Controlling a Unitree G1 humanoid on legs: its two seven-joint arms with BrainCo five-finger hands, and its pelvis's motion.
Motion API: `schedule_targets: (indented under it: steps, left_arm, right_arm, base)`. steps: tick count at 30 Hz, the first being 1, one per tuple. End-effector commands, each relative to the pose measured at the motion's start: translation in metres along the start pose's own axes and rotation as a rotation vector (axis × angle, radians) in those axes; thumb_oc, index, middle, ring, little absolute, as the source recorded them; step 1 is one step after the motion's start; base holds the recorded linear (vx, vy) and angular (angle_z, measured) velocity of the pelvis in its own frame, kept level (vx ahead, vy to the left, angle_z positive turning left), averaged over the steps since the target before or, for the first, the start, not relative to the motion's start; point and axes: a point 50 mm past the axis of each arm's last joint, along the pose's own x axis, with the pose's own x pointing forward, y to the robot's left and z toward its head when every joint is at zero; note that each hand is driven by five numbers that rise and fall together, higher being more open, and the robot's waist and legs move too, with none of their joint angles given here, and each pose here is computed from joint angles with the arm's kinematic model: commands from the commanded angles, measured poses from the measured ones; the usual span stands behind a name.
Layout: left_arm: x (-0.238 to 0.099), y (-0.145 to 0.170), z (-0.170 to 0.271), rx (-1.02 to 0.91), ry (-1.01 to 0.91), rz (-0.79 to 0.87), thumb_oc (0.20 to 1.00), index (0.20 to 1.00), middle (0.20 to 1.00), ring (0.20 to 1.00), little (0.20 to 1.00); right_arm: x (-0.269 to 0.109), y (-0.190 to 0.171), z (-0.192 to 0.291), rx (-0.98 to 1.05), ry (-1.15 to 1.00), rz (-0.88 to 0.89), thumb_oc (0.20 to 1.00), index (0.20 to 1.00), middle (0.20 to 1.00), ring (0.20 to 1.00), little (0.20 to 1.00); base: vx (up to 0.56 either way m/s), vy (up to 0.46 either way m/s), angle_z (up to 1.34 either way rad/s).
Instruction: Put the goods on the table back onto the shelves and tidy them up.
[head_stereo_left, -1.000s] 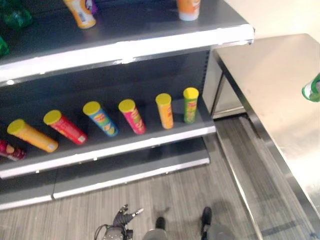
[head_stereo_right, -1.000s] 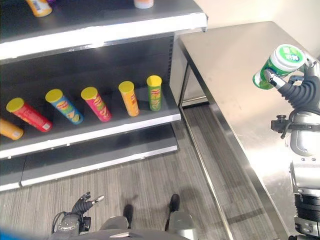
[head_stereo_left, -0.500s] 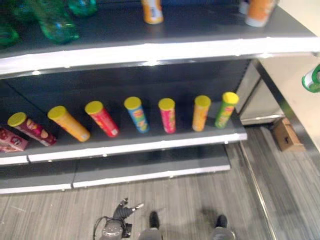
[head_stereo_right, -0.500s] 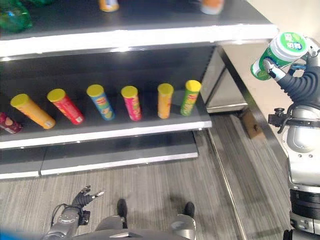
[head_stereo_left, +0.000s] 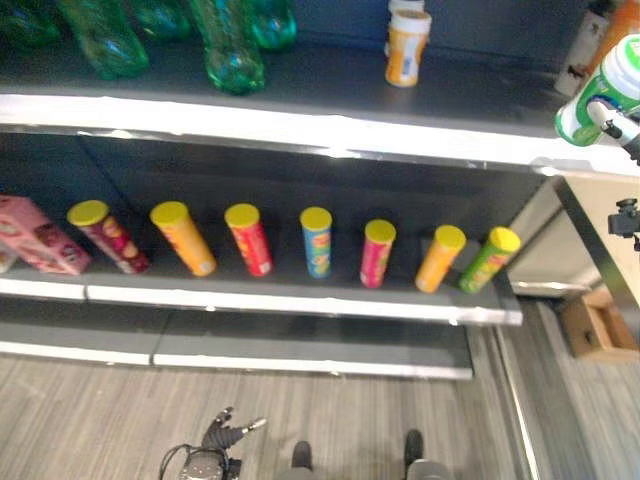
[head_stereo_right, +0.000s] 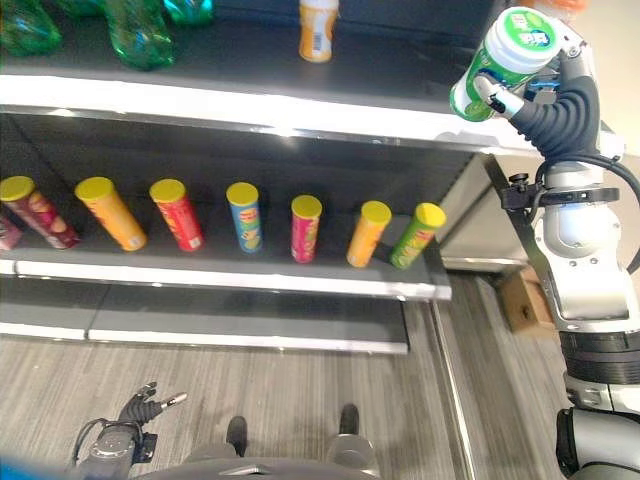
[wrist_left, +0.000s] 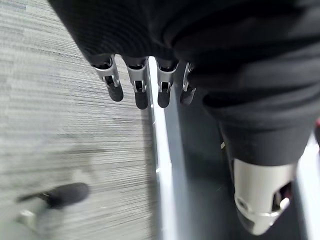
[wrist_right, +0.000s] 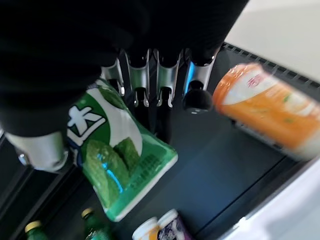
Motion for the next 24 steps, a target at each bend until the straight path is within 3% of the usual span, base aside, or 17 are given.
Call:
schedule_targets:
  steps: [1,12,24]
  left_arm:
    - [0.0,0.014,0.001,-0.019,-0.012,0.025,1.0,1.0,1.0,1.0,1.0]
    - [-0.008,0.008,-0.028,-0.048,0.085,0.015,1.0,1.0,1.0,1.0,1.0]
    - [-0.01,0.001,-0.034,-0.042,0.114,-0.005,1.0,1.0,1.0,1.0,1.0]
  right_arm:
    - [0.027,-0.011,0.018,0.017,-0.086,0.002,0.2,0.2,0.2,0.2,0.2]
    - [0.077,0.005,0.006,-0.004,0.009,0.12,0.2,0.2,0.2,0.2,0.2]
    - [0.079,0.026,-0.005,0.074,0.065,0.159,0.2,0.2,0.2,0.2,0.2]
  base:
    - [0.06,-0.194,0.07]
    - [0.05,-0.083,0.23]
    - [0.03,0.002,0.14]
